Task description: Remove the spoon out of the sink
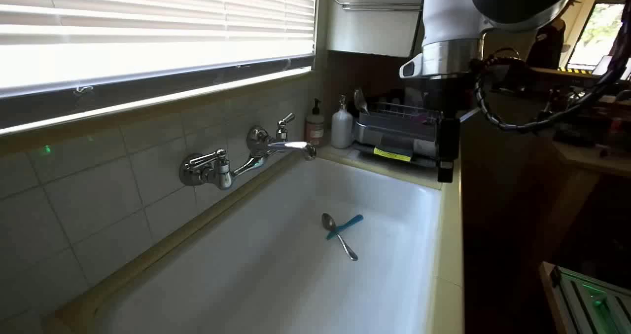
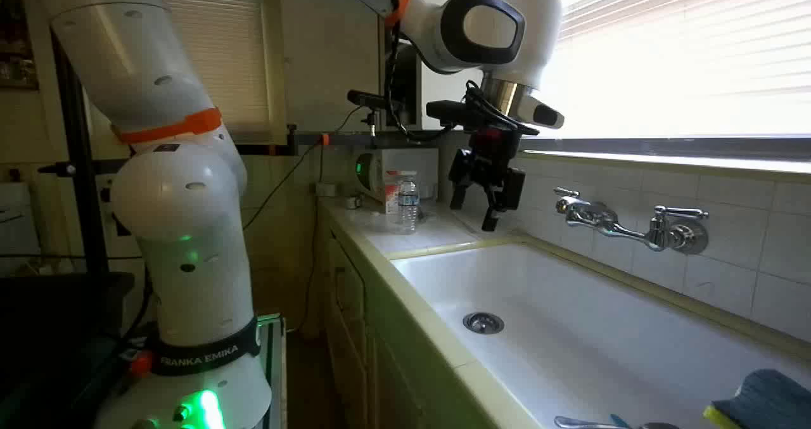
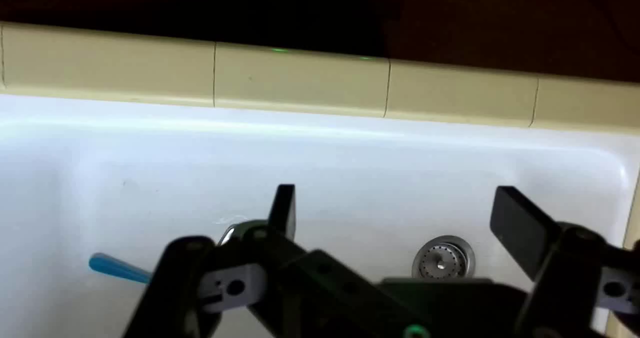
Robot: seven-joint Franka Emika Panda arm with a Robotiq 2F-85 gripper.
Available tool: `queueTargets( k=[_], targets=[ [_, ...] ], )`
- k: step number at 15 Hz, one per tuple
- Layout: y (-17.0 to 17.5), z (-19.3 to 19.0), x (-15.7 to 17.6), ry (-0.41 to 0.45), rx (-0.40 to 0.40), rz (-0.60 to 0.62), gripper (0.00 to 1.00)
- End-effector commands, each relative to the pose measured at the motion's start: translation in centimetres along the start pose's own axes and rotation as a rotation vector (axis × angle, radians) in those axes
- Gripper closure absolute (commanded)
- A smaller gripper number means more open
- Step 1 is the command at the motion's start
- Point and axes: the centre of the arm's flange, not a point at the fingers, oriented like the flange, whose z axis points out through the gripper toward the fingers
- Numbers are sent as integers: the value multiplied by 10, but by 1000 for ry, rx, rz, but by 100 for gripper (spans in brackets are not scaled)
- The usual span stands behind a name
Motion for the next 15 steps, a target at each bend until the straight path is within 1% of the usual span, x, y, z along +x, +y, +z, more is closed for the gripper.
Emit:
queueTargets(
  k=[1,6,7,8,10,12,15],
  targets=[
    [0,0,0,0,0,0,0],
    [0,0,0,0,0,0,0],
    [2,0,4,7,-2,19,0],
    [12,-1,14,36,4,87,0],
    [35,-2,29,91,7,174,0],
    [58,-1,44,143,0,227,0],
    [91,6,67,187,-21,287,0]
  ],
)
